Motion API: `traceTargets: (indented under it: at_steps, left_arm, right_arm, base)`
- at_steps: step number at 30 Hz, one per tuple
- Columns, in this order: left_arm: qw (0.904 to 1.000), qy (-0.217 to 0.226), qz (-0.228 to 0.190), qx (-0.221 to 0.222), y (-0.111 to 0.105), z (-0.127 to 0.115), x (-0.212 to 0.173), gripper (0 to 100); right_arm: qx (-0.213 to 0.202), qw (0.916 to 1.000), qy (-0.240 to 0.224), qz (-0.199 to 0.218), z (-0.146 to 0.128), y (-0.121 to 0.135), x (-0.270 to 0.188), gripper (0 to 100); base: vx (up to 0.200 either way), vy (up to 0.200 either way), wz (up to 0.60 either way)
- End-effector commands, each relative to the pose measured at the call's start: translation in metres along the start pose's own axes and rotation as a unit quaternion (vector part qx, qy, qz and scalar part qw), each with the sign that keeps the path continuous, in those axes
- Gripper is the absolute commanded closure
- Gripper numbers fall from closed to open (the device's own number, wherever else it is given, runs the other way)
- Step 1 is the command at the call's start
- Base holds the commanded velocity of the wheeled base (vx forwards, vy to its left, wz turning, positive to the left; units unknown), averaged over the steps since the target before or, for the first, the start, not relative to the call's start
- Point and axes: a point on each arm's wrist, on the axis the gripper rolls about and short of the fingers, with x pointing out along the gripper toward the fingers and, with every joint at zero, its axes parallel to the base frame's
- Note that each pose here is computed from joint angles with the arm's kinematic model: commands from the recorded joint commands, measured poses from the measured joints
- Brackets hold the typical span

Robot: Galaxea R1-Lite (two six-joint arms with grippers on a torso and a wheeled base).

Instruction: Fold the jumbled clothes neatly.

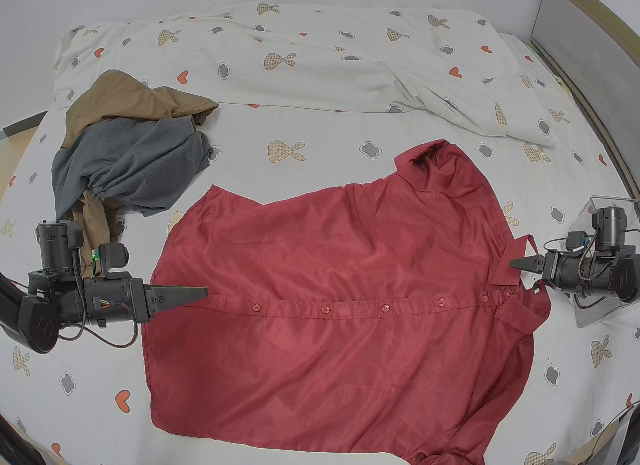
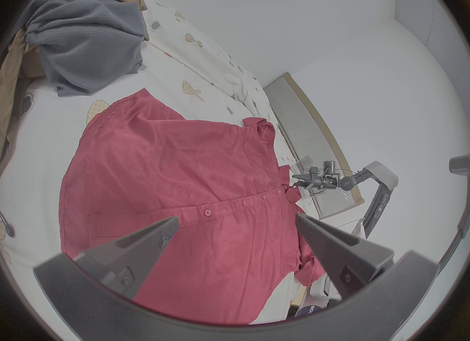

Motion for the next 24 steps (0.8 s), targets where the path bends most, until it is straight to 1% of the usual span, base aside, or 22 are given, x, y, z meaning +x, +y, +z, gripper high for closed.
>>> traceTargets:
  at_steps: [1,2,3,4,5,8,9,10,12,14,15,16,17,18,19,20,22,24]
  left_arm:
    - [1.0000,-0.001,0.000,0.001,0.000,0.001,0.000,0]
    - [1.0000,-0.001,0.000,0.001,0.000,0.001,0.000,0]
    - [1.0000,-0.001,0.000,0.001,0.000,0.001,0.000,0]
    - [1.0000,-0.002,0.000,0.002,-0.001,0.001,0.000,0]
    - [1.0000,-0.002,0.000,0.003,-0.001,0.001,-0.001,0]
    - [1.0000,-0.004,0.000,0.006,-0.003,0.002,-0.001,0]
    - [0.9999,-0.005,-0.003,0.011,-0.008,0.003,-0.001,0]
    - [0.9999,-0.005,-0.005,0.015,-0.011,0.004,-0.001,0]
    - [0.9997,-0.010,-0.006,0.023,-0.017,0.006,-0.003,0]
    - [0.9993,-0.013,-0.004,0.035,-0.028,0.008,-0.004,0]
    - [0.9993,-0.013,-0.004,0.035,-0.028,0.008,-0.004,0]
    - [0.9990,-0.013,0.012,0.041,-0.041,0.008,-0.004,0]
    - [0.9990,-0.013,0.013,0.041,-0.042,0.008,-0.004,0]
    - [0.9980,-0.011,0.039,0.049,-0.055,0.006,-0.002,0]
    - [0.9972,-0.011,0.051,0.055,-0.061,0.006,0.000,0]
    - [0.9944,-0.012,0.077,0.071,-0.070,0.004,0.004,0]
    - [0.9874,-0.010,0.122,0.100,-0.082,0.000,0.010,0]
    - [0.9761,-0.004,0.177,0.127,-0.090,-0.006,0.016,0]
  right_arm:
    - [-0.048,0.9932,-0.105,-0.011,0.012,0.036,-0.062,0]
    - [-0.054,0.9909,-0.122,-0.019,0.011,0.041,-0.072,0]
    - [-0.054,0.9909,-0.122,-0.019,0.011,0.041,-0.072,0]
    - [-0.066,0.9872,-0.144,-0.019,0.009,0.050,-0.088,0]
    - [-0.069,0.9862,-0.149,-0.015,0.008,0.056,-0.096,0]
    - [-0.070,0.9885,-0.134,-0.009,-0.003,0.065,-0.106,0]
    - [-0.081,0.9899,-0.116,0.010,-0.014,0.078,-0.111,0]
    - [-0.089,0.9899,-0.107,0.023,-0.019,0.085,-0.112,0]
    - [-0.103,0.9887,-0.103,0.037,-0.026,0.094,-0.115,0]
    - [-0.123,0.9858,-0.101,0.053,-0.035,0.108,-0.117,0]
    - [-0.123,0.9858,-0.101,0.053,-0.035,0.108,-0.117,0]
    - [-0.140,0.9846,-0.086,0.060,-0.047,0.121,-0.113,0]
    - [-0.142,0.9843,-0.085,0.061,-0.048,0.122,-0.113,0]
    - [-0.160,0.9834,-0.064,0.057,-0.062,0.132,-0.105,0]
    - [-0.171,0.9826,-0.051,0.053,-0.070,0.136,-0.099,0]
    - [-0.192,0.9800,-0.021,0.046,-0.087,0.146,-0.088,0]
    - [-0.231,0.9725,0.019,0.023,-0.113,0.157,-0.071,0]
    - [-0.270,0.9617,0.044,-0.008,-0.136,0.166,-0.057,0]
  base:
    - [0.000,0.000,0.00]
    - [0.000,0.000,0.00]
    - [0.000,0.000,0.00]
    - [0.000,0.000,0.00]
    - [0.000,0.000,0.00]
    - [0.000,0.000,0.00]
    - [0.000,0.000,0.00]
    - [0.000,0.000,0.00]
    - [0.000,0.000,0.00]
    - [0.000,0.000,0.00]
    - [0.000,0.000,0.00]
    - [0.000,0.000,0.00]
    - [0.000,0.000,0.00]
    - [0.000,0.000,0.00]
    - [0.000,0.000,0.00]
    - [0.000,0.000,0.00]
    - [0.000,0.000,0.00]
    - [0.000,0.000,0.00]
